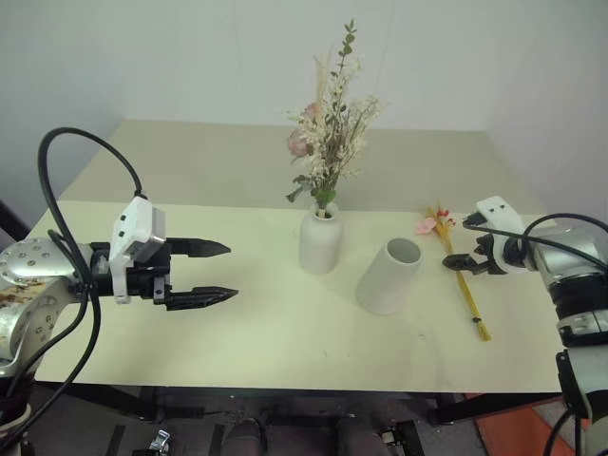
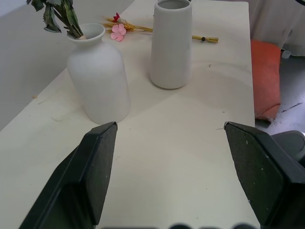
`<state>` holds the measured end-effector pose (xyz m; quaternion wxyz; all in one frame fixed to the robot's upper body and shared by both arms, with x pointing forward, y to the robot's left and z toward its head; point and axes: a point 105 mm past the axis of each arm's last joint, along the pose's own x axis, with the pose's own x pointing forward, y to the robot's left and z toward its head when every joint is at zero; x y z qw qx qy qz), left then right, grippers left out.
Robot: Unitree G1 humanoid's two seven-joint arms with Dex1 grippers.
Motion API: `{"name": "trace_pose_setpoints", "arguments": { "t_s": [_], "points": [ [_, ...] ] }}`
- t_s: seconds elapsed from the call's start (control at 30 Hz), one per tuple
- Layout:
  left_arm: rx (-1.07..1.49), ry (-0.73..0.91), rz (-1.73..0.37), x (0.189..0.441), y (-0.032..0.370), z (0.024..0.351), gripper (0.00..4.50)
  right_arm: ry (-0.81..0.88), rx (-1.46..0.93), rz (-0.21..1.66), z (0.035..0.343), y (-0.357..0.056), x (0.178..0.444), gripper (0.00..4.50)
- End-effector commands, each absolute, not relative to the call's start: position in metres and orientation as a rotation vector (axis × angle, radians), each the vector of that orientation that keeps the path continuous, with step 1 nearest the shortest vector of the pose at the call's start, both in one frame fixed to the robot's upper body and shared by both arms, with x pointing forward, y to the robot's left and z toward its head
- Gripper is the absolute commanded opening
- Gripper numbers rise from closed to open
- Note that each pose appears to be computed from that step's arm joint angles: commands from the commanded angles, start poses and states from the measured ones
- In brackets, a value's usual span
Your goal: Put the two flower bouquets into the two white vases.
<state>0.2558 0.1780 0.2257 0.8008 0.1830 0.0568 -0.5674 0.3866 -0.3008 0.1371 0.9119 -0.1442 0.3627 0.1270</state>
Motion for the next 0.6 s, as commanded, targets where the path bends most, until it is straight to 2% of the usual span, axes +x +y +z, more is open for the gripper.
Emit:
{"name": "trace_pose_setpoints", "arguments": {
  "t_s": [0.03, 0.1, 0.2, 0.53, 0.57, 0.6],
  "points": [
    [0.424, 0.074, -1.216, 0.254, 0.177, 0.238, 3.89, 0.717, -0.268, 0.263, 0.144, -0.302, 0.391, 4.5],
    [0.424, 0.073, -1.217, 0.256, 0.176, 0.237, 3.89, 0.721, -0.253, 0.262, 0.14, -0.303, 0.392, 4.5],
    [0.431, 0.07, -1.236, 0.257, 0.172, 0.237, 3.91, 0.724, -0.244, 0.265, 0.137, -0.303, 0.395, 3.88],
    [0.467, 0.083, -1.246, 0.264, 0.172, 0.236, 3.91, 0.75, -0.287, 0.261, 0.129, -0.304, 0.404, 0.28],
    [0.469, 0.081, -1.247, 0.264, 0.172, 0.238, 3.91, 0.742, -0.283, 0.26, 0.133, -0.304, 0.404, 0.06],
    [0.471, 0.08, -1.247, 0.264, 0.172, 0.239, 3.91, 0.73, -0.286, 0.253, 0.136, -0.305, 0.405, 0.06]
  ]
}}
